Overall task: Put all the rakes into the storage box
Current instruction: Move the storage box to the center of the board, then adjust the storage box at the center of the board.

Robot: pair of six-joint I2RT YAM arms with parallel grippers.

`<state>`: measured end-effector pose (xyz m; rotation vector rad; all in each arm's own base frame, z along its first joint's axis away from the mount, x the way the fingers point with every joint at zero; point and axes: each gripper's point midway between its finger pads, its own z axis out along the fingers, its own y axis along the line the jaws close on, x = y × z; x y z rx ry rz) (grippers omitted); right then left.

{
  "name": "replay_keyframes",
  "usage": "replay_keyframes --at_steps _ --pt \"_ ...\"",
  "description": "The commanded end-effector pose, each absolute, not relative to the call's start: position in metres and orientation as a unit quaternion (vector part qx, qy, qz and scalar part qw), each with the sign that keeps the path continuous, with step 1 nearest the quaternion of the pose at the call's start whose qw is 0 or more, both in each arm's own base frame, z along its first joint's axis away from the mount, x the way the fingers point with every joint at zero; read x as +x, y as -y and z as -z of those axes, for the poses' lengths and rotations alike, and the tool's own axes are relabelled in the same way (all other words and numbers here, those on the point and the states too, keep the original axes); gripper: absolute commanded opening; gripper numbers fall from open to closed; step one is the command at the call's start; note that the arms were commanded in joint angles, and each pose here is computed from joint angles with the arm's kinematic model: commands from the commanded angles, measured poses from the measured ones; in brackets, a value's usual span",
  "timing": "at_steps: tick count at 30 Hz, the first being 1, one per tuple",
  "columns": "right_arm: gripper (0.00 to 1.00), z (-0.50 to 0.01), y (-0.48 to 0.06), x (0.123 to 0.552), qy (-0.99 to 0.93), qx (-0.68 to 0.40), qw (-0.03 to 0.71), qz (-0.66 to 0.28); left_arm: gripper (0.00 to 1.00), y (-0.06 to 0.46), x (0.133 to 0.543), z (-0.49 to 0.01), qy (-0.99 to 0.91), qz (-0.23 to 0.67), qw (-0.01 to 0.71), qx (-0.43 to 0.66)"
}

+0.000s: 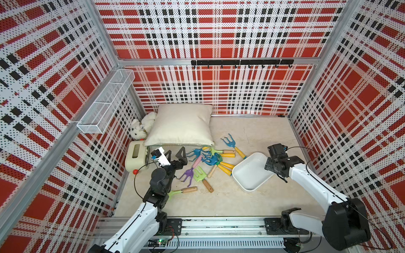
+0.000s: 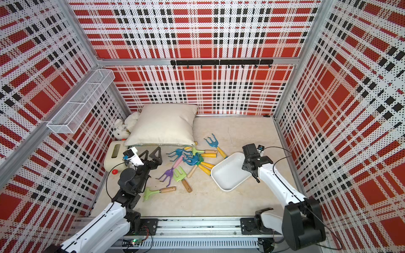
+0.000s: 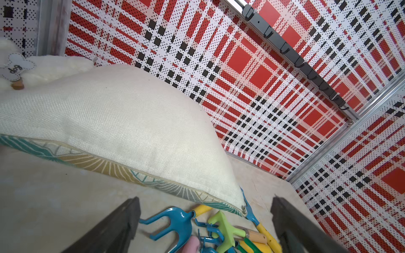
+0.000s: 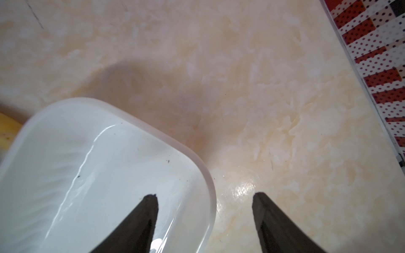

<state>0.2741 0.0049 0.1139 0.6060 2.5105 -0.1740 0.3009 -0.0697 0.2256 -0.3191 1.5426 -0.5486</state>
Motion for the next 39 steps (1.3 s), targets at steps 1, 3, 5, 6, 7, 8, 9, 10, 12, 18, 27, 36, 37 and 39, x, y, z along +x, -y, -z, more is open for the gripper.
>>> replay_keyframes --at_steps 1,3,5,6,7,8,9,10,12,18,27,36,37,39 --pt "0.83 -0.14 -0.026 0.276 -0.93 0.21 0.301 0.005 0.99 0.07 0.301 -0.219 -0.693 0.23 0.669 -0.137" --pt "0.87 -0.149 -0.052 0.28 -0.93 0.186 0.314 -0.044 0.99 0.07 0.302 -0.218 -0.694 0.228 0.669 -0.138" --pt "0.92 -0.154 -0.078 0.284 -0.932 0.159 0.314 -0.084 0.99 0.071 0.302 -0.217 -0.696 0.226 0.668 -0.137" --pt "0.96 -0.155 -0.091 0.287 -0.934 0.145 0.312 -0.101 0.99 0.072 0.303 -0.216 -0.697 0.224 0.667 -0.137" --pt "0.98 -0.154 -0.101 0.289 -0.935 0.137 0.307 -0.111 0.99 0.072 0.303 -0.216 -0.698 0.224 0.667 -0.136" --pt "0.98 -0.151 -0.111 0.292 -0.938 0.129 0.3 -0.115 0.99 0.073 0.304 -0.215 -0.699 0.222 0.666 -0.136" --pt "0.98 -0.147 -0.119 0.294 -0.943 0.119 0.29 -0.114 0.99 0.074 0.304 -0.214 -0.701 0.222 0.665 -0.134" --pt "0.98 -0.141 -0.128 0.296 -0.948 0.109 0.28 -0.11 0.99 0.074 0.305 -0.214 -0.702 0.22 0.664 -0.133" --pt "0.98 -0.132 -0.14 0.301 -0.955 0.096 0.262 -0.103 0.99 0.075 0.305 -0.213 -0.704 0.218 0.663 -0.132" --pt "1.0 -0.108 -0.164 0.328 -0.965 0.083 0.248 -0.029 0.99 0.074 0.305 -0.214 -0.703 0.212 0.666 -0.132" --pt "1.0 -0.067 -0.179 0.33 -0.976 0.059 0.211 0.011 0.99 0.076 0.306 -0.214 -0.705 0.213 0.664 -0.13" --pt "0.95 -0.042 -0.137 0.271 -0.98 0.077 0.181 0.042 0.99 0.077 0.307 -0.213 -0.706 0.215 0.662 -0.131" --pt "0.95 -0.042 -0.132 0.263 -0.979 0.084 0.181 0.041 0.99 0.078 0.307 -0.213 -0.707 0.215 0.661 -0.13" --pt "0.95 -0.043 -0.122 0.25 -0.978 0.096 0.18 0.039 0.99 0.078 0.307 -0.212 -0.707 0.215 0.661 -0.131"
